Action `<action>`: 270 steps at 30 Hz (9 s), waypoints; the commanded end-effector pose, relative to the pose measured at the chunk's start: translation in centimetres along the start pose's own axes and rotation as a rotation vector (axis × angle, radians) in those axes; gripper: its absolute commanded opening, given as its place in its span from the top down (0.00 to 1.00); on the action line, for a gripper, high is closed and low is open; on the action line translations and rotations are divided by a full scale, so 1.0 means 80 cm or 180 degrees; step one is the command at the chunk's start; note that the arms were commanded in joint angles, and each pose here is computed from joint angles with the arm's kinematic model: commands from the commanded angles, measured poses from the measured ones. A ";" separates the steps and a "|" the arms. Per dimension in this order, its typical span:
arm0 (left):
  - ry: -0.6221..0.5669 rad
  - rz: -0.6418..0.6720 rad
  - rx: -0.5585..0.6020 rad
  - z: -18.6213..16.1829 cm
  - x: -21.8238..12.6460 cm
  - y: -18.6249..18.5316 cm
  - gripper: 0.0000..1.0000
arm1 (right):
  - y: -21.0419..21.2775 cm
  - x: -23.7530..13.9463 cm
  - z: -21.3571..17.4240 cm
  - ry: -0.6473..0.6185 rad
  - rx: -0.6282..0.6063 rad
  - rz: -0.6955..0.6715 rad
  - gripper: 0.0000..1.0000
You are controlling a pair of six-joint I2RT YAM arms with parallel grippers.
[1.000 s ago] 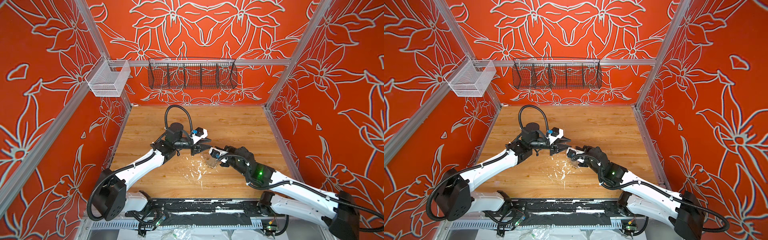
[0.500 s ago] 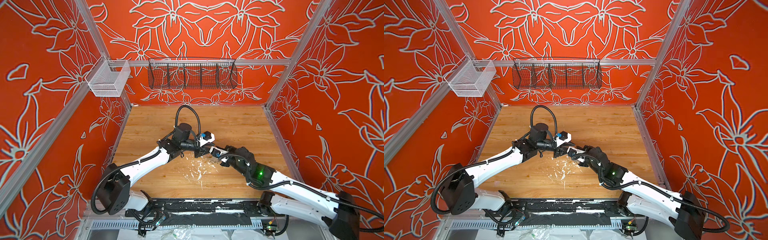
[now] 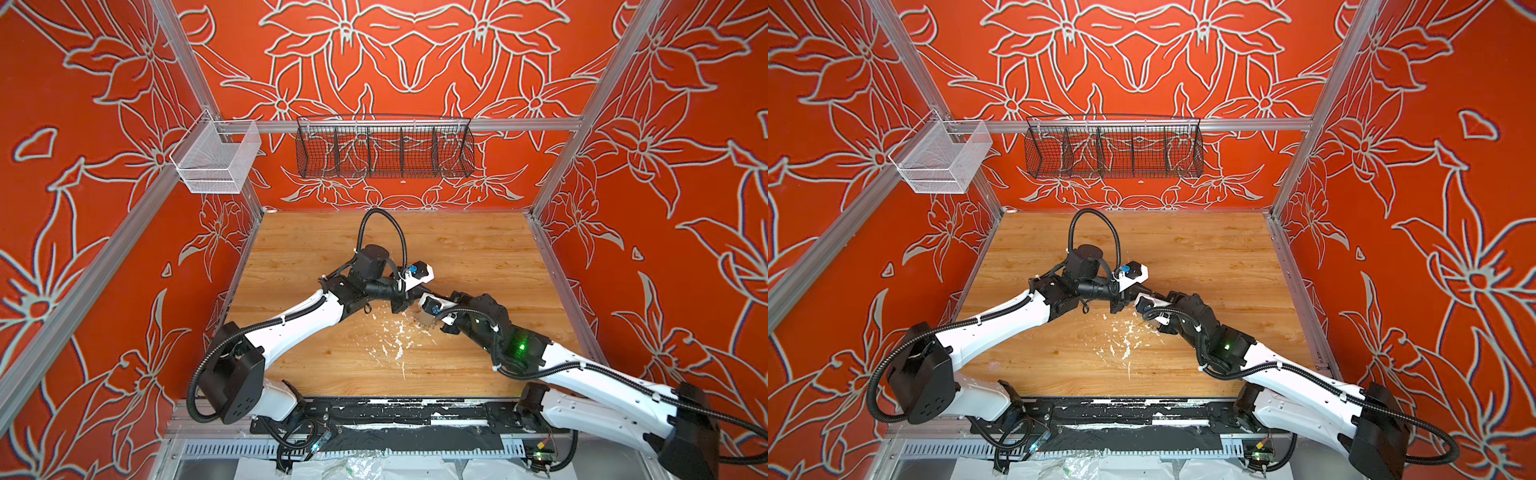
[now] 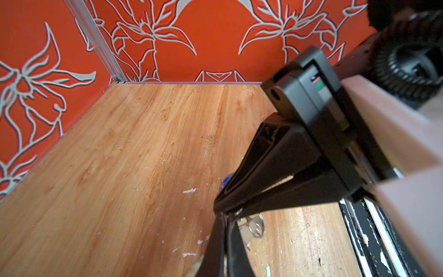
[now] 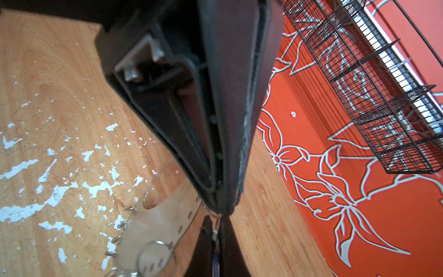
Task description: Put the keys on the keyring
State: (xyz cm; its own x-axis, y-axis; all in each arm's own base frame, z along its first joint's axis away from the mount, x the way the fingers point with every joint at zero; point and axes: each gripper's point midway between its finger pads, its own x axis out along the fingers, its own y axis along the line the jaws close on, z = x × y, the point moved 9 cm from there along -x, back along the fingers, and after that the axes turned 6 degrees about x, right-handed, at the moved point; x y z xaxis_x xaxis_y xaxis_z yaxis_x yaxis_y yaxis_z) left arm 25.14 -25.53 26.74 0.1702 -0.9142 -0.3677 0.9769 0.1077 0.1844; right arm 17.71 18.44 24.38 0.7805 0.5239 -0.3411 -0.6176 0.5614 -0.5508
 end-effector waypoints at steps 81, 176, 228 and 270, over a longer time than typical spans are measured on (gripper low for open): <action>-0.0356 -0.0195 0.0114 -0.001 -0.011 -0.012 0.64 | -0.002 0.008 -0.001 -0.0094 0.0147 0.0055 1.00; -0.1065 0.0698 -0.0081 0.002 -0.049 -0.023 0.68 | 0.002 0.013 -0.005 -0.0053 0.0129 0.0045 1.00; -0.1250 0.2676 -0.1077 -0.043 -0.147 0.007 0.57 | 0.004 0.016 0.043 -0.0677 -0.0374 0.0303 1.00; -0.1795 0.4122 -0.1791 -0.096 -0.217 -0.005 0.33 | -0.017 0.197 0.109 -0.0512 -0.0833 0.0062 1.00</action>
State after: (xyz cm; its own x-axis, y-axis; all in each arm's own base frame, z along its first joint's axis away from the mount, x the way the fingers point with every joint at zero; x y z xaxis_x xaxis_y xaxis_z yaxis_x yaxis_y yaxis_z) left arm 22.91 -7.18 25.47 0.9820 -0.1262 0.1407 0.1614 0.9471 -0.2773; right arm 28.94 31.06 24.69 0.7179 0.6239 -0.3089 -0.5971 0.3236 -0.7340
